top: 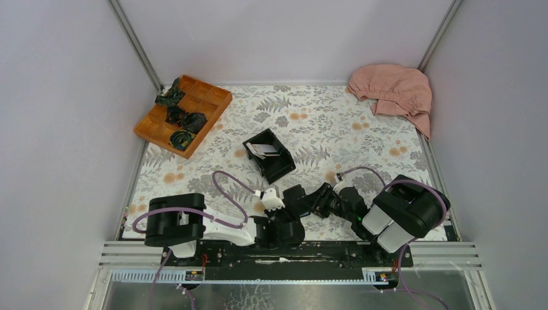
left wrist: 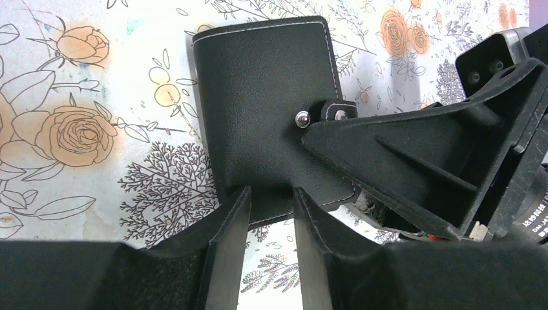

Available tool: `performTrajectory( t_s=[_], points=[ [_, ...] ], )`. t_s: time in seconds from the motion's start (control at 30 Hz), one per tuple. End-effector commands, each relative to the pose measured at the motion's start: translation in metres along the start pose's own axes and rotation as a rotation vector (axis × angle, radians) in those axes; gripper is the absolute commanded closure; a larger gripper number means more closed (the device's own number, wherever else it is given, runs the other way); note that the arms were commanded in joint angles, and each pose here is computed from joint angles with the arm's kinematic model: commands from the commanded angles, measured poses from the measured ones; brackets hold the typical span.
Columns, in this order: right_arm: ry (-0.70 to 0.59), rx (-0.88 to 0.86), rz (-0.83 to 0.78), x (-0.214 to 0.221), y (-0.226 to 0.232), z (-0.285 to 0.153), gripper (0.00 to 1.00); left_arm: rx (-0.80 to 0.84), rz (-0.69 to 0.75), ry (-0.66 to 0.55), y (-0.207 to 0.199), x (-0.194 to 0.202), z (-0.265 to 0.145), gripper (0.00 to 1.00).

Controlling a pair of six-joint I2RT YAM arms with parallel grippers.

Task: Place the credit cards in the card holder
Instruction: Close the card holder at the center of the board.

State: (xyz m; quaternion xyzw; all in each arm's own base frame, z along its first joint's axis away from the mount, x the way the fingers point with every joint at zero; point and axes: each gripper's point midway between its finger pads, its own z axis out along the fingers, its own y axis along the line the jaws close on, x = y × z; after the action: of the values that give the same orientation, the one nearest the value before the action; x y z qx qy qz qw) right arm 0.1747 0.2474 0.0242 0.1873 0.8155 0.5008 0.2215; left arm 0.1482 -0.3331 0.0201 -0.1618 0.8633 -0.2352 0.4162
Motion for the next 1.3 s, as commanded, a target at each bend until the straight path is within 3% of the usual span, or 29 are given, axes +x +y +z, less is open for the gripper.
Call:
performTrajectory(
  t_s=[0.0,0.2,0.53,1.27],
  points=[
    [0.003,0.013,-0.027,0.006,-0.005,0.001,0.5,-0.22,0.254,0.049,0.091,0.006,0.004,0.6],
    [-0.009,-0.031,-0.061,0.003,0.008,0.0,0.48,-0.224,0.252,0.051,0.093,0.006,0.004,0.6],
    [-0.022,0.003,-0.176,-0.004,0.017,-0.007,0.36,-0.234,0.239,0.053,0.097,0.006,0.005,0.6],
    [-0.212,-0.101,-0.032,-0.03,0.024,-0.024,0.38,-0.242,0.238,0.055,0.102,0.005,0.004,0.6]
  ],
)
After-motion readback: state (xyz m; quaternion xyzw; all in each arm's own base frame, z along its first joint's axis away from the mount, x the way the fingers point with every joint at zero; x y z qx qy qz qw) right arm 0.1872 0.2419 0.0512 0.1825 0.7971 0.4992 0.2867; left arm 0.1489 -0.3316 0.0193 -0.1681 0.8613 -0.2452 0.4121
